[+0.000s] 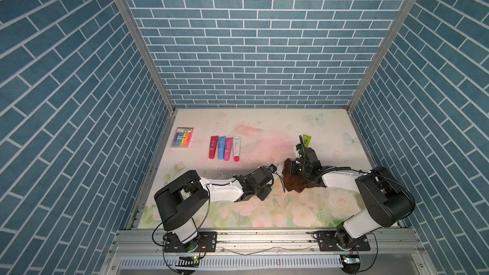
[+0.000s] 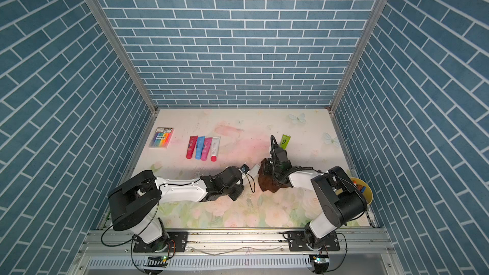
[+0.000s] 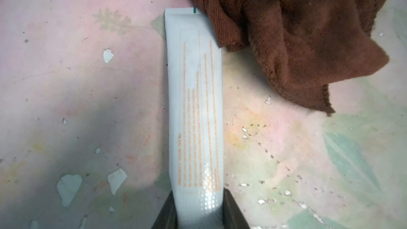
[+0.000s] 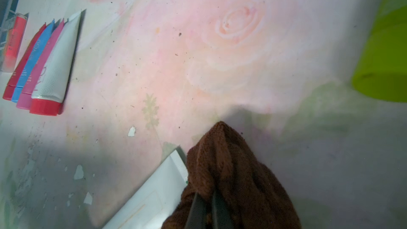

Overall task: Wipe the surface of the toothpaste tube
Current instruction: Wipe the dirt from the toothpaste tube, then adjust the toothpaste at the center of the board.

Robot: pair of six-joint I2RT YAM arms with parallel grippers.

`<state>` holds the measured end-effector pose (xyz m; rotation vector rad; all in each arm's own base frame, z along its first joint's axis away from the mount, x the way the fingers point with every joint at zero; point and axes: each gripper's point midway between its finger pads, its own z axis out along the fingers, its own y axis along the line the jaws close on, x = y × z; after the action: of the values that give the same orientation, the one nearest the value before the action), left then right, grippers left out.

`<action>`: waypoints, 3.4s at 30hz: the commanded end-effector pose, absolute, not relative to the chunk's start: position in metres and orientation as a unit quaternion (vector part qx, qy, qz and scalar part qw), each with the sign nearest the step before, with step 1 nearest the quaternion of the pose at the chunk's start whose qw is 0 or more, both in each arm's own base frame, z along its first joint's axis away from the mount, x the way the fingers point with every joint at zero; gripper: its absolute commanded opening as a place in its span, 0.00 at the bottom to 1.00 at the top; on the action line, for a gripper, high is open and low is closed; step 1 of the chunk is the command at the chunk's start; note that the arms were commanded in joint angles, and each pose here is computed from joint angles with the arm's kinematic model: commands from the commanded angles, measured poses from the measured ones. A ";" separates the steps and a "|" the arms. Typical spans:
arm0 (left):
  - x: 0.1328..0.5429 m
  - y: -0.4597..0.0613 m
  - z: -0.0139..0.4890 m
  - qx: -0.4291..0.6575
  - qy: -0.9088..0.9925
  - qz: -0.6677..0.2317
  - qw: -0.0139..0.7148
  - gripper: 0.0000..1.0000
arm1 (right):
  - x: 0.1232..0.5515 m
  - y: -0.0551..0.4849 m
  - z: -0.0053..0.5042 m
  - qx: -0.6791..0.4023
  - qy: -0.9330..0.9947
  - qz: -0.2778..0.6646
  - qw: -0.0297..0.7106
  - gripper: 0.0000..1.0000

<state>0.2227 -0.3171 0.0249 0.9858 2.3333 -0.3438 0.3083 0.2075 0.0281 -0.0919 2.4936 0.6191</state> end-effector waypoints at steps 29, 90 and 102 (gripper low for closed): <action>0.211 -0.322 0.024 0.392 0.864 -0.141 0.281 0.00 | 0.264 0.174 -0.040 -0.018 0.975 0.134 0.175 0.00; 0.200 -0.329 0.031 0.180 0.916 -0.254 0.254 0.46 | 0.170 0.168 0.036 -0.117 0.971 0.159 0.138 0.00; 0.211 -0.338 0.087 0.148 0.892 -0.303 0.303 0.60 | 0.172 0.173 0.042 -0.125 0.963 0.179 0.155 0.00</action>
<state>0.1962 -0.3395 0.0605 0.4642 2.4198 -0.7979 0.1788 0.1752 0.0471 -0.3145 2.7339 0.5228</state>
